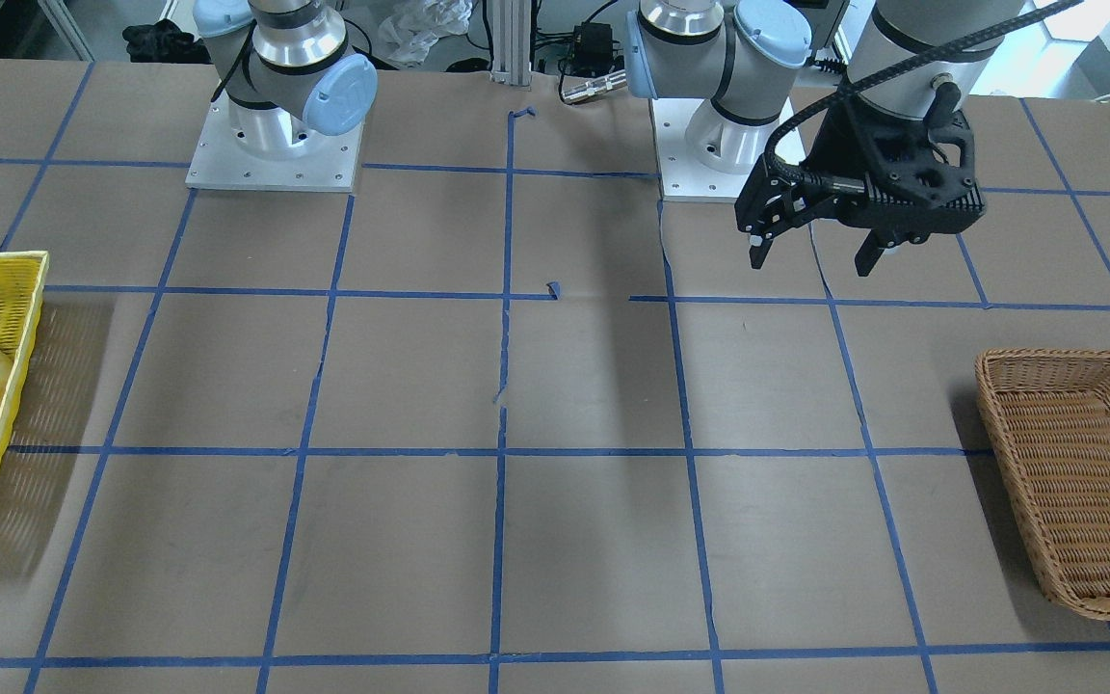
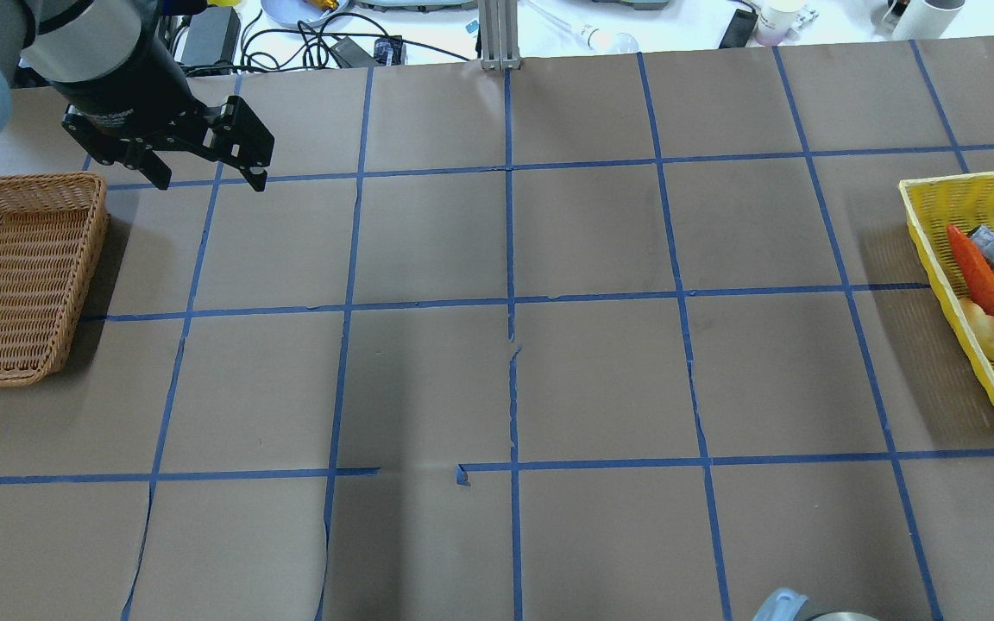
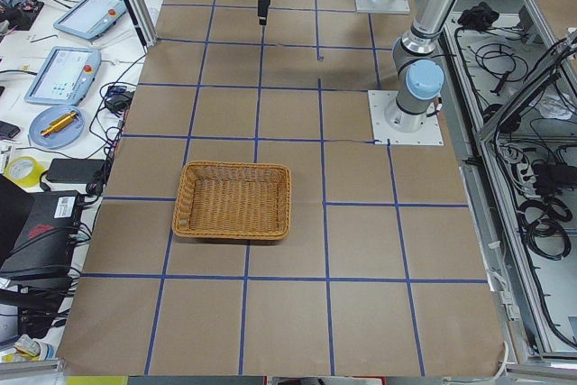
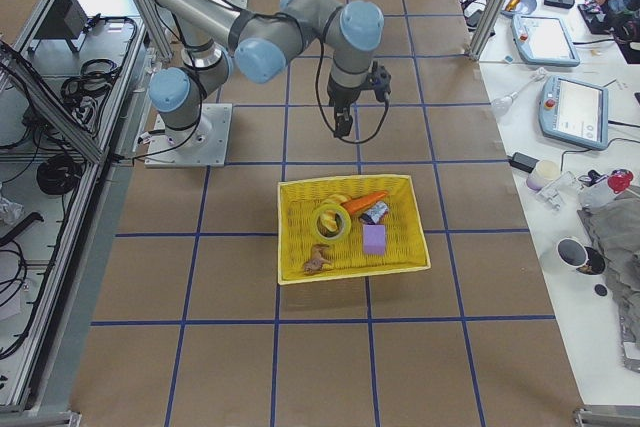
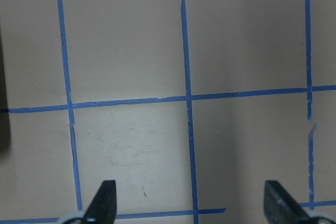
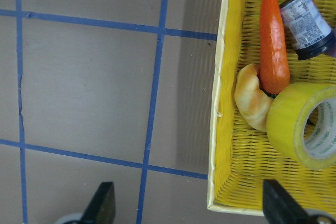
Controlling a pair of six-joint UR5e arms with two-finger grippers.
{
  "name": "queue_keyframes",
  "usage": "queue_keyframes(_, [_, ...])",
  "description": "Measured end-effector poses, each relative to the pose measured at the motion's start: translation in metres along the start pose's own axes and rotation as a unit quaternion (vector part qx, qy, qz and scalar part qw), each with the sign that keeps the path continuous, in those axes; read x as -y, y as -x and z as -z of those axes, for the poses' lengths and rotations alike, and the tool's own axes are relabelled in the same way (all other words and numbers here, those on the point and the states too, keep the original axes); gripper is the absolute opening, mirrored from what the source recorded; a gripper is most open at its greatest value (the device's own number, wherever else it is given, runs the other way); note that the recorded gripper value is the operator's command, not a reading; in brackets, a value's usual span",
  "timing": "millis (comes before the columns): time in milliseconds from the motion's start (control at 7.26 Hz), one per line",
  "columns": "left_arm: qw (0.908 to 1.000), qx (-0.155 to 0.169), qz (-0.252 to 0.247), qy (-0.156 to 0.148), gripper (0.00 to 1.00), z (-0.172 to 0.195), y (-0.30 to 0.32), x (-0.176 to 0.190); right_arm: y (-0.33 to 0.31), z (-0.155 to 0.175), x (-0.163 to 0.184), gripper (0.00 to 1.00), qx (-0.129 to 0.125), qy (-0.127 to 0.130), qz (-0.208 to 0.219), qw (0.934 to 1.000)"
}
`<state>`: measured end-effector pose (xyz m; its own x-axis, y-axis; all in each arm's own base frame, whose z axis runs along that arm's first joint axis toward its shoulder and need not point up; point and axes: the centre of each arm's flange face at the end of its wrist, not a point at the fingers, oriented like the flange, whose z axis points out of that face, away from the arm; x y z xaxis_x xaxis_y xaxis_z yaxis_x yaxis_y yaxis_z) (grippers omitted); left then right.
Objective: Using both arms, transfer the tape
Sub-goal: 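Move the right gripper over the yellow basket and lower onto the yellow tape roll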
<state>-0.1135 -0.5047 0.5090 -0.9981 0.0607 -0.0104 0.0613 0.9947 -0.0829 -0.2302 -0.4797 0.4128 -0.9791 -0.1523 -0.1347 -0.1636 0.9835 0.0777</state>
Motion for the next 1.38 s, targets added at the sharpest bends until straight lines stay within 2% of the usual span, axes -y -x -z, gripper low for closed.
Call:
queue_keyframes(275, [1.0,0.0,0.0,-0.001,1.0,0.001,0.0,0.0,-0.081,-0.042,-0.006,1.0,0.005,-0.015,0.03,0.9994])
queue_keyframes(688, [1.0,0.0,0.0,0.0,1.0,0.0,0.0,0.0,-0.126,-0.113,-0.009,1.0,0.038,0.0,0.01,0.9992])
queue_keyframes(826, [1.0,0.0,0.0,0.0,1.0,0.0,0.0,0.0,-0.13,-0.136,-0.008,0.86,0.033,-0.003,0.003,0.9995])
queue_keyframes(964, [1.0,0.0,0.0,-0.001,1.0,0.001,0.001,0.0,-0.133,-0.157,-0.007,0.41,0.025,-0.006,0.0,0.9997])
queue_keyframes(1101, [1.0,-0.001,-0.001,-0.001,1.0,0.001,0.001,0.0,-0.134,-0.17,-0.007,0.16,0.018,-0.006,-0.008,0.9998])
queue_keyframes(1239, [1.0,-0.001,-0.001,-0.001,1.0,0.001,0.0,0.0,-0.134,-0.174,-0.008,0.0,0.014,-0.006,-0.022,0.9996])
queue_keyframes(1377, [1.0,-0.001,-0.001,0.0,1.0,0.0,0.0,0.0,-0.134,-0.173,-0.009,0.0,0.014,-0.004,-0.033,0.9994])
